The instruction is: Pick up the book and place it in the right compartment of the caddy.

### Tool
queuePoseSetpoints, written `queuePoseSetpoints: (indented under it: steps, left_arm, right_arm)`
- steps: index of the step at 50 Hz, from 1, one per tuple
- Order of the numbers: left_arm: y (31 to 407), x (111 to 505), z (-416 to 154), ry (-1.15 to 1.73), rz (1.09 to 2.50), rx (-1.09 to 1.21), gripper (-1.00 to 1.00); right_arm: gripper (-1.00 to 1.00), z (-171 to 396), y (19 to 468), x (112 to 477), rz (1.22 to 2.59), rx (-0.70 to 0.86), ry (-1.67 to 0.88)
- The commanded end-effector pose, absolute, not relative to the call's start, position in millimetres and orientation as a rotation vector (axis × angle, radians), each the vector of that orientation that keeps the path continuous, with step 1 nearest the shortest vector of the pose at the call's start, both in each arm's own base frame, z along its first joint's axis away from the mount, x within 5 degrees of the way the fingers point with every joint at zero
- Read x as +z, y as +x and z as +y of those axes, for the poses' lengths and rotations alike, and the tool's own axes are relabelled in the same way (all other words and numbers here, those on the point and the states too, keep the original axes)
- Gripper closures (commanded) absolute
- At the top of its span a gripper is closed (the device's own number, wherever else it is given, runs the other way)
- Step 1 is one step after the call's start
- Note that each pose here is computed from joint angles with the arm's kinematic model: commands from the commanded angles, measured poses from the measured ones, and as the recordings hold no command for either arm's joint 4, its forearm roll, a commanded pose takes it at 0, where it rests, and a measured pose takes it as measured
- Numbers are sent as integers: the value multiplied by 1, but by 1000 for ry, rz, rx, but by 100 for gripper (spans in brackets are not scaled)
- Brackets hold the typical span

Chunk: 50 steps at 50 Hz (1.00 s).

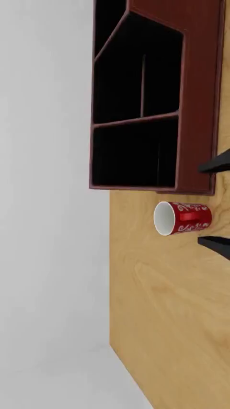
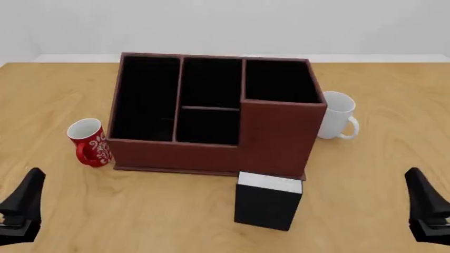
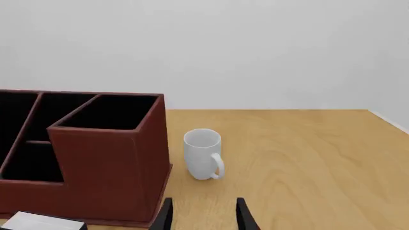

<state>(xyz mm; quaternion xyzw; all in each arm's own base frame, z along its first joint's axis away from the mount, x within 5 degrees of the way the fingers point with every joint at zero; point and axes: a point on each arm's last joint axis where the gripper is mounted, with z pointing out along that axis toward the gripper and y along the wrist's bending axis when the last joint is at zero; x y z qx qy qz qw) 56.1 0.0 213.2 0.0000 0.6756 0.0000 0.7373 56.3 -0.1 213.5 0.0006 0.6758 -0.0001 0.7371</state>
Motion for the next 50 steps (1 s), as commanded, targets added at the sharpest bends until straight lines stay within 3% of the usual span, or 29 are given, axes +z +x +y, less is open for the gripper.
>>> queuePoseSetpoints:
  steps: [1,9,24,30,31,33,50]
  left_arm:
    - [56,213,0,0,1484,0,-100]
    - [56,213,0,0,1484,0,-100]
    - [56,213,0,0,1484,0,-100]
    - [56,213,0,0,1484,0,-100]
    - [56,213,0,0,1484,0,-100]
    - [56,213,0,0,1484,0,-100]
    - [56,213,0,0,1484,0,-100]
  right_arm:
    - [-100,0,58,214,1489,0,-4]
    - [-100,0,56,224,1484,-5,-12]
    - [-100,5,65,262,1598,-42,-161]
    - [-100,12,73,272,1673,-25,-297]
    - [-100,22,79,283,1738,33,-440]
    - [-100,25,81,282,1751,28,-494]
    - [-100,42,103,300,1837,64,-639]
